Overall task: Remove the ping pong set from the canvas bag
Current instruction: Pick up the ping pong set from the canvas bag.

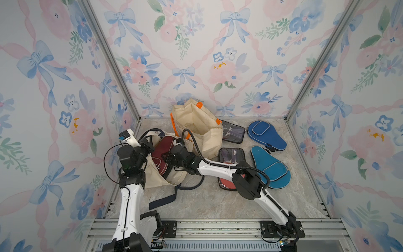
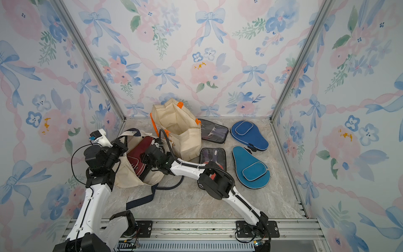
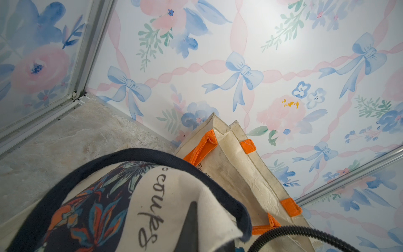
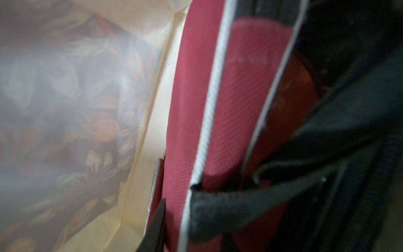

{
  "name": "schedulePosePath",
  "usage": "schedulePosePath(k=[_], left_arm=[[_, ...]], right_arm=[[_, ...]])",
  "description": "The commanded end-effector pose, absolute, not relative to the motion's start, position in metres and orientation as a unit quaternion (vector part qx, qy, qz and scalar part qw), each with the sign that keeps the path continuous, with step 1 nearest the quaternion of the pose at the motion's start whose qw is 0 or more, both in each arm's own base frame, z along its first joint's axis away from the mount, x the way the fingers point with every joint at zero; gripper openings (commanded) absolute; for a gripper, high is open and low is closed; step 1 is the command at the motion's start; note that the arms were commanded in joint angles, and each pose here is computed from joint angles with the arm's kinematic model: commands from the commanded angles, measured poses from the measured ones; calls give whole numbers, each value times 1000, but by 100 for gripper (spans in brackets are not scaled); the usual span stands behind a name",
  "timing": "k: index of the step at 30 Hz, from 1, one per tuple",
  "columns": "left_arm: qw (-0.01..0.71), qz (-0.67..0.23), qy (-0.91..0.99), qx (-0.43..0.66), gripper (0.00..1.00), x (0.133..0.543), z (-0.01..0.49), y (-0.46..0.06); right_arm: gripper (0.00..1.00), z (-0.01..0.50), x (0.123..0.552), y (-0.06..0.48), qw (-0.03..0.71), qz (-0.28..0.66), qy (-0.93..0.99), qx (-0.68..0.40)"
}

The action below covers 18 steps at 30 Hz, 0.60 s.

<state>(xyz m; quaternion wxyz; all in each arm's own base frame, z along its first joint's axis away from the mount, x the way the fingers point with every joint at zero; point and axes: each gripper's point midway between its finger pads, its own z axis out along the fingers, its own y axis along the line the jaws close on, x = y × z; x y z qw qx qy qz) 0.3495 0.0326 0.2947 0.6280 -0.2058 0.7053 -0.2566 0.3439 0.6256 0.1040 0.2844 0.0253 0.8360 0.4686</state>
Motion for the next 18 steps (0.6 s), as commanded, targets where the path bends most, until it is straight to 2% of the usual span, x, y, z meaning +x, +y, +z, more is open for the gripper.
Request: schedulePosePath(k=[1,8,18], left_arm=[[654,-265,686,-179,0,349,316,27],[653,-263,686,-181,0,349,315,28],[654,-259,687,-184,0,349,314,30]], right_arm=[[12,194,343,621,379,498,780,-5],[5,239,333,595,436,507,743,-6],[5,288,312,561,515,500,695,-29]])
